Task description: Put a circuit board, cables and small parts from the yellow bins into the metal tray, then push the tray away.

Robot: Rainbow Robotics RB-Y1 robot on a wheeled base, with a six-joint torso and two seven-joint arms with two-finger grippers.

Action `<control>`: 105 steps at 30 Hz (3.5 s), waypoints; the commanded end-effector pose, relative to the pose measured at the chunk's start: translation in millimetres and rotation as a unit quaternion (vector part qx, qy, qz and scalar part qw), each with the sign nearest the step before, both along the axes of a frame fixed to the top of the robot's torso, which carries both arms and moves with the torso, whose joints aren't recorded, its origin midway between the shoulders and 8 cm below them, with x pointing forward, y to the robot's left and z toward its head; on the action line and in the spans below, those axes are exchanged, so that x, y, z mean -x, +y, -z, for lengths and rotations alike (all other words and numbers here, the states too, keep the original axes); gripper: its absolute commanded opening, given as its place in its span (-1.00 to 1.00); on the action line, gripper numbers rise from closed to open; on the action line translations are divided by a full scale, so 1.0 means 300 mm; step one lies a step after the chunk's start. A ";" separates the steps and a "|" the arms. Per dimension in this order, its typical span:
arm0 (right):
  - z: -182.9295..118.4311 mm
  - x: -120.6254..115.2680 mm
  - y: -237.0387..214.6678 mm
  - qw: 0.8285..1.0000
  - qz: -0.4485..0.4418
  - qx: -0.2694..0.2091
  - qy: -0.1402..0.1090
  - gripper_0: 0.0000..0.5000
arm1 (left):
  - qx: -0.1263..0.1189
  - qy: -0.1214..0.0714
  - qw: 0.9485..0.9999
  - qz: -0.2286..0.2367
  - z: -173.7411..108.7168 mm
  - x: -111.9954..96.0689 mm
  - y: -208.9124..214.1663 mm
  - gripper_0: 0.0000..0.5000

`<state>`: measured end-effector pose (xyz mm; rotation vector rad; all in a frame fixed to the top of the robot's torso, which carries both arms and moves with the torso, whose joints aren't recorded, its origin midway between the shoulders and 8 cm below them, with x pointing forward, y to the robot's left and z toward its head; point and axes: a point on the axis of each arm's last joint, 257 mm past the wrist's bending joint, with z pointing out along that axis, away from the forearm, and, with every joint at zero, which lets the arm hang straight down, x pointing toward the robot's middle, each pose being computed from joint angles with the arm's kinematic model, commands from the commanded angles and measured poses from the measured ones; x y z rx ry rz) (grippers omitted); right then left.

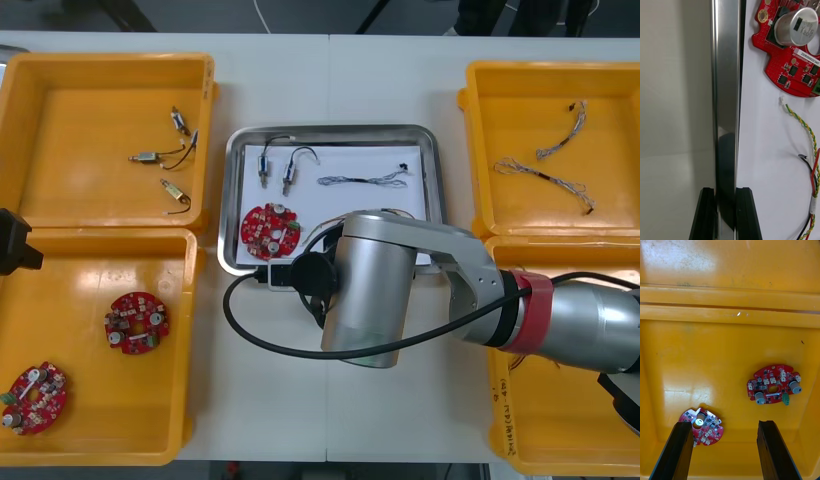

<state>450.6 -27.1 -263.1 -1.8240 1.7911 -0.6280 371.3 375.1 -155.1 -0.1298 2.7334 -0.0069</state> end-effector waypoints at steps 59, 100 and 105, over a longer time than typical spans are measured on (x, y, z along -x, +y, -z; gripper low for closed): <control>-0.347 -0.546 0.060 0.989 0.031 -0.029 -0.145 -1.00 | -0.019 -0.011 0.999 0.035 -0.017 0.008 0.009 1.00; -0.401 -0.300 0.041 0.986 0.120 -0.108 -0.036 1.00 | -0.019 -0.011 0.999 0.035 -0.017 0.008 0.009 1.00; -0.437 -0.197 -0.021 0.985 0.146 -0.091 -0.017 1.00 | -0.019 -0.011 0.999 0.035 -0.017 0.008 0.009 1.00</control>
